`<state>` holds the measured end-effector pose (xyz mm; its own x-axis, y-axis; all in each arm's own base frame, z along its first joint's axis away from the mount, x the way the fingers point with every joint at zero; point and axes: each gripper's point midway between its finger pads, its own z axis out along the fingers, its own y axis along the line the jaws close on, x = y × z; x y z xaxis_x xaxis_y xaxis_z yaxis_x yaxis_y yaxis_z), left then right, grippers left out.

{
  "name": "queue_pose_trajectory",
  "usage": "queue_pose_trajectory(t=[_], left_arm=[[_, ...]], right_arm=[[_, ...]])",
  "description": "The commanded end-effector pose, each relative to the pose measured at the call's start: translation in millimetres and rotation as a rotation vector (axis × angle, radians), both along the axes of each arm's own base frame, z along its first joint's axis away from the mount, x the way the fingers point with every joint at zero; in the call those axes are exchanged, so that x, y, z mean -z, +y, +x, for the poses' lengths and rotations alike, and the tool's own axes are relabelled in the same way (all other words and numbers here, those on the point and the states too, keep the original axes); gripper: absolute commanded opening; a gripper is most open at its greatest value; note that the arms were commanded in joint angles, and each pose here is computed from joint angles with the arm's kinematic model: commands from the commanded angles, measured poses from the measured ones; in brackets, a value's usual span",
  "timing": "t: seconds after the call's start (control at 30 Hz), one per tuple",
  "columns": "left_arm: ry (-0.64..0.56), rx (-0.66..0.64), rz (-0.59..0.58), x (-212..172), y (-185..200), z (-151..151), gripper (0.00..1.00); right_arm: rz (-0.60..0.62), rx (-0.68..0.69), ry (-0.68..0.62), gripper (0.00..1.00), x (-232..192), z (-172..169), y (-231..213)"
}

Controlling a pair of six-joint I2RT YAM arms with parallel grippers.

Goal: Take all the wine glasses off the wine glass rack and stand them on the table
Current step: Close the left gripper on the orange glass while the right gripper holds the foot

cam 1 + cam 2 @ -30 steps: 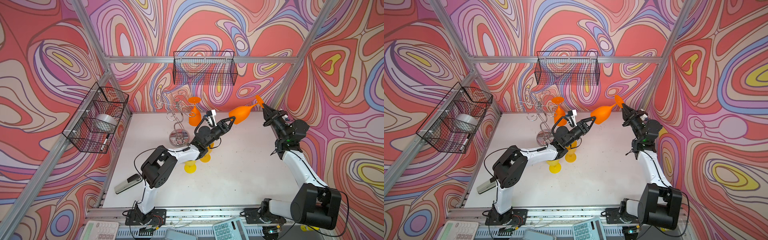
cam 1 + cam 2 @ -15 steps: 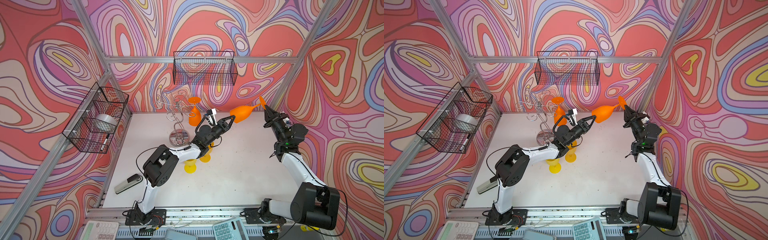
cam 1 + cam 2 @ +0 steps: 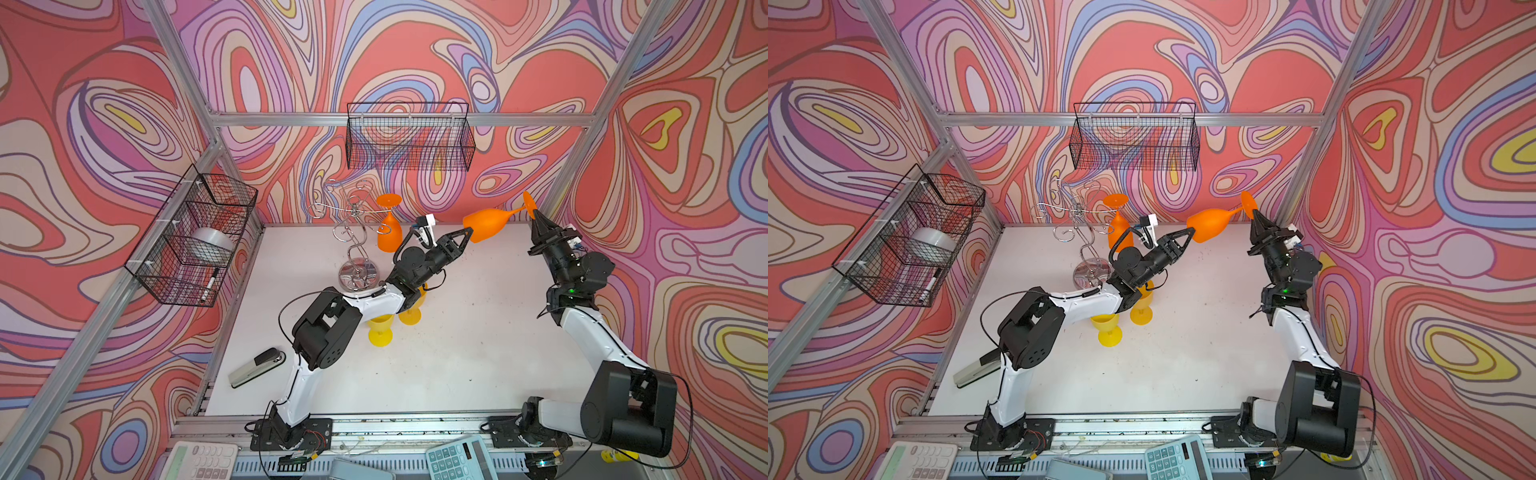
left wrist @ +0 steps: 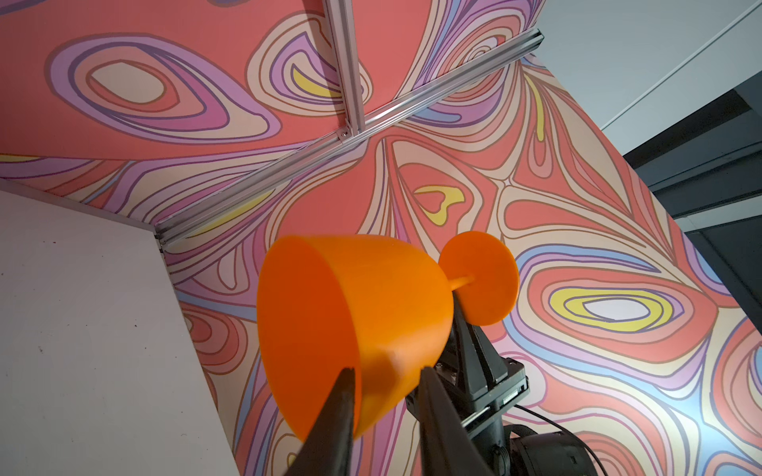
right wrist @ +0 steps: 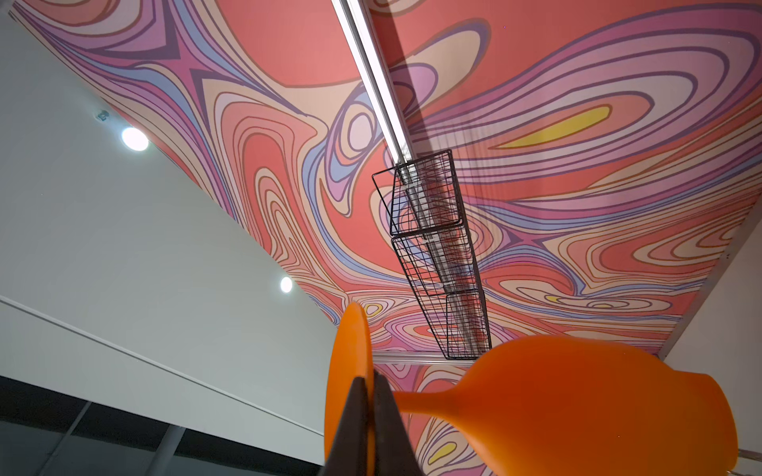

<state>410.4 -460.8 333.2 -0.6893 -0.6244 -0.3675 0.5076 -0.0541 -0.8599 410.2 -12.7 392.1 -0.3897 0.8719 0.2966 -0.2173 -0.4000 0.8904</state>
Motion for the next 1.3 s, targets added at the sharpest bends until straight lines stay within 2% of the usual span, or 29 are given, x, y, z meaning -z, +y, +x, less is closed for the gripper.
queue_pose_trajectory(t=[0.0, 0.3, 0.9, 1.27], left_arm=[[-0.199, 0.139, -0.147, -71, -2, -43, 0.34], [-0.251, 0.196, -0.142, -81, -4, -56, 0.40], [-0.344, 0.242, -0.155, -100, 10, -92, 0.37], [-0.396, 0.268, -0.171, -112, 16, -108, 0.51]], right_arm=[[0.463, -0.199, 0.235, 0.00, 34, 8, 8], [0.475, -0.205, 0.226, 0.00, 33, 7, 8], [0.457, -0.213, 0.233, 0.00, 23, -26, 18], [0.447, -0.220, 0.208, 0.00, -3, -48, 23]])
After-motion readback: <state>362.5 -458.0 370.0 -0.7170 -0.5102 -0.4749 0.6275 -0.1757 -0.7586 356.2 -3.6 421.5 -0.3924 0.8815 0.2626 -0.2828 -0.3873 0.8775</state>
